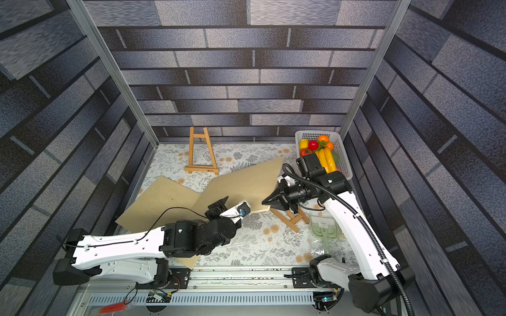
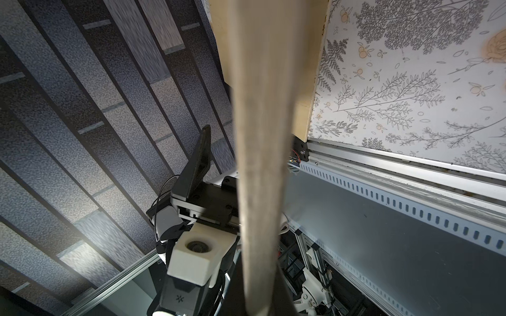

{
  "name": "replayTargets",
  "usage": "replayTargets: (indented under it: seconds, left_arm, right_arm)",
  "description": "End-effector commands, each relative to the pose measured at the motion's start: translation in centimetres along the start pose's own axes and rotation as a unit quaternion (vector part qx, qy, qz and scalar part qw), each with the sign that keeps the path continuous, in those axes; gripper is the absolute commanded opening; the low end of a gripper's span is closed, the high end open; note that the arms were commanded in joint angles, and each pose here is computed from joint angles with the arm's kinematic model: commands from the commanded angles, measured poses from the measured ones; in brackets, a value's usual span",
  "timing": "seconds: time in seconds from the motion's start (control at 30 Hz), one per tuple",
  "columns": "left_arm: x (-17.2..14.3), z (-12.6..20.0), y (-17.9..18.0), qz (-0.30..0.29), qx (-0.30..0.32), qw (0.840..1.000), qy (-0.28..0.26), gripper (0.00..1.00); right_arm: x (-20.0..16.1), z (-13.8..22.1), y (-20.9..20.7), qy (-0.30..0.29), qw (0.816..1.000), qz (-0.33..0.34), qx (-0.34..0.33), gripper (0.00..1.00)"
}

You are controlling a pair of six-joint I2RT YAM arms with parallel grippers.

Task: Assemble the easel
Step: Adjust the drawing board at the center of the board.

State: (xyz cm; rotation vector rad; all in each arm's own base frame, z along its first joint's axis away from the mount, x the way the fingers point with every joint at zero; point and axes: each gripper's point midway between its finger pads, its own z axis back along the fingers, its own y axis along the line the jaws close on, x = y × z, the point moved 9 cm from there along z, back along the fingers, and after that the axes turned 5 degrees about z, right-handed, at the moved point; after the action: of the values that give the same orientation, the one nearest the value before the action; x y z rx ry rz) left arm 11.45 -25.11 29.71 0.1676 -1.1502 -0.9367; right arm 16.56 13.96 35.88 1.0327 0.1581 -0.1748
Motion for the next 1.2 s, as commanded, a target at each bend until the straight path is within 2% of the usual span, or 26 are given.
replayTargets:
  seconds: [0.0, 0.07, 0.17, 0.23, 0.4, 0.47, 0.5, 0.73, 0.77, 0.83, 0.93, 0.97, 1.0, 1.17]
  left_arm:
    - [0.3, 0.2, 0.6, -0.023, -0.006, 1.0, -0.004, 0.74]
    - [0.1, -0.3, 0.7, -0.026, -0.009, 1.0, 0.001, 0.69]
    - [0.1, -0.8, 1.5, -0.008, -0.018, 1.0, -0.006, 0.45]
    - [0.1, -1.0, 1.9, -0.002, -0.022, 1.0, -0.007, 0.34]
    - [-0.1, -1.3, 2.2, 0.004, -0.083, 0.997, -0.002, 0.26]
    - [-0.3, -1.3, 2.4, 0.011, -0.1, 0.995, 0.003, 0.04]
    - [-0.3, -1.2, 2.6, 0.013, -0.104, 0.994, 0.004, 0.0]
    - [0.6, 0.9, 4.7, -0.002, -0.144, 0.989, 0.036, 0.0]
    - [0.9, 1.4, 5.2, -0.005, -0.147, 0.988, 0.041, 0.0]
    - [1.0, 2.2, 6.1, -0.013, -0.159, 0.986, 0.056, 0.0]
    - [1.5, 3.1, 7.7, -0.013, -0.18, 0.981, 0.073, 0.0]
    - [1.6, 3.4, 8.2, -0.012, -0.186, 0.979, 0.08, 0.0]
    - [1.7, 3.5, 8.6, -0.014, -0.192, 0.978, 0.085, 0.0]
    - [2.8, 3.5, 10.7, -0.019, -0.2, 0.975, 0.097, 0.0]
  right_arm:
    - [-0.7, 0.8, 2.5, 0.014, 0.995, 0.051, 0.083, 0.0]
    - [-0.8, 0.9, 2.6, 0.017, 0.995, 0.049, 0.087, 0.0]
    - [-1.0, 0.8, 2.5, 0.024, 0.995, 0.043, 0.087, 0.0]
    - [-1.1, 0.8, 2.5, 0.026, 0.995, 0.042, 0.088, 0.0]
    - [-1.0, 0.8, 2.6, 0.03, 0.994, 0.035, 0.101, 0.0]
    - [-1.1, 0.7, 2.7, 0.036, 0.993, 0.034, 0.103, 0.0]
    - [-1.1, 0.7, 2.7, 0.038, 0.993, 0.034, 0.104, 0.0]
    - [-0.9, 0.5, 2.4, 0.038, 0.993, 0.026, 0.113, 0.0]
    - [-0.8, 0.5, 2.6, 0.037, 0.992, 0.029, 0.116, 0.06]
    - [-0.6, 0.5, 2.8, 0.036, 0.992, 0.032, 0.12, 0.23]
    - [-0.3, 0.5, 3.2, 0.032, 0.991, 0.041, 0.123, 0.34]
    - [-0.1, 0.5, 3.3, 0.028, 0.991, 0.046, 0.122, 0.4]
    - [-0.1, 0.5, 3.4, 0.023, 0.991, 0.053, 0.119, 0.5]
    - [-0.1, 1.2, 3.7, -0.013, 0.991, 0.106, 0.081, 0.64]
